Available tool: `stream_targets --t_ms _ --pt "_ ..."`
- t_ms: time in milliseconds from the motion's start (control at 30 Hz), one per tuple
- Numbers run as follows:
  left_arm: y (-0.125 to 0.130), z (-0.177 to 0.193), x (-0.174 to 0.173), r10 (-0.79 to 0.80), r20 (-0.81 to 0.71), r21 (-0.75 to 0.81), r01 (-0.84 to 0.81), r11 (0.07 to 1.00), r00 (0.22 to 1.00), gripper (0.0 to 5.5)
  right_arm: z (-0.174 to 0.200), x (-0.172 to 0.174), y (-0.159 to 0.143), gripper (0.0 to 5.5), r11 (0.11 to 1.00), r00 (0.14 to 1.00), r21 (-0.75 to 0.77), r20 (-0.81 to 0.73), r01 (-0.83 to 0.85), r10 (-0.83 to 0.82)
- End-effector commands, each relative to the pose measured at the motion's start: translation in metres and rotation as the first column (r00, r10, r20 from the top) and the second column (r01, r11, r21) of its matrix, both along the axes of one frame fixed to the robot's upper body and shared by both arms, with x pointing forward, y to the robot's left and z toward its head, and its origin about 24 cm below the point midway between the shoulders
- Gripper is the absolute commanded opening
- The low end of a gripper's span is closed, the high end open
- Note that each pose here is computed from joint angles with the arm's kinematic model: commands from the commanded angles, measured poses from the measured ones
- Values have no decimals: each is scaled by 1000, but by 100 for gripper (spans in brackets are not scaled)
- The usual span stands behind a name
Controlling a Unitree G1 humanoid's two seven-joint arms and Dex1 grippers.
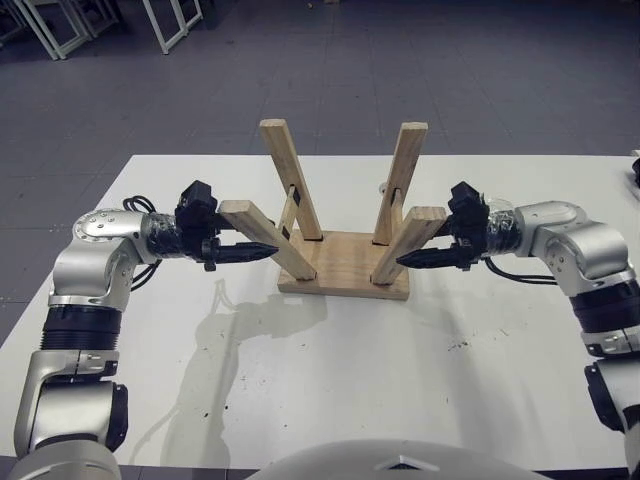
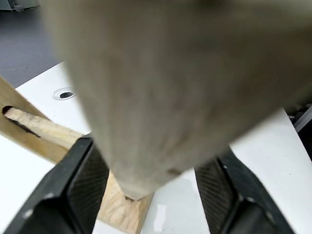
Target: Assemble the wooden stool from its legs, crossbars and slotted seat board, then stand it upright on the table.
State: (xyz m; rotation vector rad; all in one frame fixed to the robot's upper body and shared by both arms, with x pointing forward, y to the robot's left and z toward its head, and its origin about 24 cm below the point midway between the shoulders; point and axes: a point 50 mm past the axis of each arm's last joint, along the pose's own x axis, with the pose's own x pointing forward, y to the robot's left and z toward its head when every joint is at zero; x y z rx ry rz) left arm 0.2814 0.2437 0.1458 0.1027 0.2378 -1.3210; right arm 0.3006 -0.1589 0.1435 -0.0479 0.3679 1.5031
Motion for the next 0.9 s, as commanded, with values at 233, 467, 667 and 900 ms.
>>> stream_targets --t_ms 233,467,667,900 --pt "-2 9 -38 -215 -233 -44 210 977 949 154 8 -17 -13 159 994 990 62 -97 -94 100" --pt "-10 33 3 -125 -442 -339 -37 940 888 174 42 5 -20 122 977 892 210 -449 42 58" --pt "-18 -26 39 31 -742 -339 -414 845 669 243 -1 39 -1 220 968 724 130 -687 214 -67" --pt "4 -15 51 24 -762 -462 -569 681 647 243 -19 47 -18 220 901 655 182 -744 394 -136"
